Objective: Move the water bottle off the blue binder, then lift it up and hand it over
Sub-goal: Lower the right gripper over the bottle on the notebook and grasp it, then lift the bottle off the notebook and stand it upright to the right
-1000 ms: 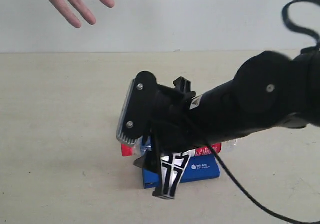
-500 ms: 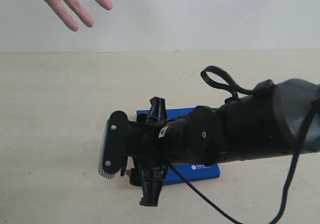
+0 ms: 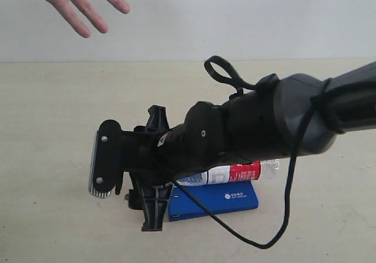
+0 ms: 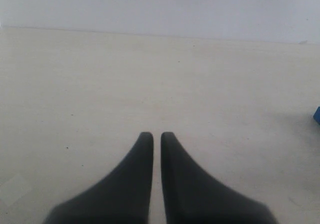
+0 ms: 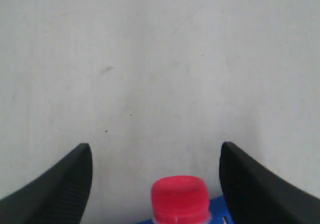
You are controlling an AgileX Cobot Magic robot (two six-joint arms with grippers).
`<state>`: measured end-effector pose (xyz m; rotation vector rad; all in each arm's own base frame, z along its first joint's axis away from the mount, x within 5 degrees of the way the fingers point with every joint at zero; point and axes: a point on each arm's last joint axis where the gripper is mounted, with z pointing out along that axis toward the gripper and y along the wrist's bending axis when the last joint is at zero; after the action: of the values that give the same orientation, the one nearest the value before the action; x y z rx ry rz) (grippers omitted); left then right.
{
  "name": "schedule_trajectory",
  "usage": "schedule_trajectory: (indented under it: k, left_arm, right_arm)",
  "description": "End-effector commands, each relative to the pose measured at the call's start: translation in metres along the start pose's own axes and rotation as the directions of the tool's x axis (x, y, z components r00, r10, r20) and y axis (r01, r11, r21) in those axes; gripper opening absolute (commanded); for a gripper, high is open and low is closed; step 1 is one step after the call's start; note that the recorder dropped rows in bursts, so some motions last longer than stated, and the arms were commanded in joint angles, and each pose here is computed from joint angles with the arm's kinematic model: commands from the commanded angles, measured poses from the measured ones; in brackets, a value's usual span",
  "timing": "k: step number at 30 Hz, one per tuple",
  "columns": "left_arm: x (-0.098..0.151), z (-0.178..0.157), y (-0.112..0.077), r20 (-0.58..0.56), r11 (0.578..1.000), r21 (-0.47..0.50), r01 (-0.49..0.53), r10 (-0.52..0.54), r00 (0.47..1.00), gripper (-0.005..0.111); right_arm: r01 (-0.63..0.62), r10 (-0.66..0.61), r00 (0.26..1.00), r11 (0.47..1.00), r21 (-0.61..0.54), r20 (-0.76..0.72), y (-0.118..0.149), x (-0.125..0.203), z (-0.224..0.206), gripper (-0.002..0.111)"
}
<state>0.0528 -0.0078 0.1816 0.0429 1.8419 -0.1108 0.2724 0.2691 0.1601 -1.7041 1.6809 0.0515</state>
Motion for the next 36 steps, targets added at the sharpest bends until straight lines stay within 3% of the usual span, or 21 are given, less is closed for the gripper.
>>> schedule_trajectory:
  k: [1, 4, 6, 8, 13, 17, 23, 27, 32, 36]
  left_arm:
    - [0.000, 0.000, -0.001, 0.004, 1.000, 0.011, 0.020, -0.020, 1.000, 0.005]
    - [0.000, 0.000, -0.001, 0.004, 1.000, 0.011, 0.020, -0.020, 1.000, 0.005]
    - [0.000, 0.000, -0.001, 0.004, 1.000, 0.011, 0.020, -0.020, 1.000, 0.005]
    - [0.000, 0.000, -0.001, 0.004, 1.000, 0.011, 0.020, -0.020, 1.000, 0.005]
    - [0.000, 0.000, -0.001, 0.004, 1.000, 0.011, 0.020, -0.020, 1.000, 0.005]
    - [0.000, 0.000, -0.001, 0.004, 1.000, 0.011, 0.020, -0.020, 1.000, 0.005]
    - [0.000, 0.000, -0.001, 0.004, 1.000, 0.011, 0.020, -0.020, 1.000, 0.005]
    - [0.000, 0.000, -0.001, 0.004, 1.000, 0.011, 0.020, -0.020, 1.000, 0.005]
    - [0.000, 0.000, -0.001, 0.004, 1.000, 0.011, 0.020, -0.020, 1.000, 0.005]
    - [0.000, 0.000, -0.001, 0.004, 1.000, 0.011, 0.020, -0.020, 1.000, 0.005]
  right_arm:
    - [0.003, -0.004, 1.000, 1.000, -0.031, -0.016, -0.004, 0.003, -0.005, 0.065]
    - [-0.001, -0.008, 0.994, 0.997, -0.082, -0.107, -0.005, 0.014, -0.012, 0.065]
    - [0.015, -0.045, 0.952, 0.995, -0.103, -0.301, -0.007, 0.035, -0.015, 0.065]
    - [0.018, -0.043, 0.926, 0.997, -0.069, -0.376, -0.010, 0.041, -0.017, 0.065]
    - [0.052, -0.075, 0.914, 0.996, -0.069, -0.399, -0.011, 0.044, -0.018, 0.062]
    - [0.042, -0.061, 0.915, 0.998, -0.055, -0.398, -0.012, 0.043, -0.018, 0.031]
    - [0.032, -0.044, 0.925, 0.999, -0.038, -0.376, -0.013, 0.041, -0.017, 0.000]
    - [0.027, -0.031, 0.899, 1.000, -0.014, -0.436, -0.016, 0.047, -0.020, 0.000]
    - [-0.123, 0.213, 0.864, 0.968, 0.218, -0.457, -0.045, 0.069, -0.031, 0.000]
    - [-0.357, 0.510, 0.824, 0.806, 0.472, -0.247, -0.088, 0.089, -0.064, 0.000]
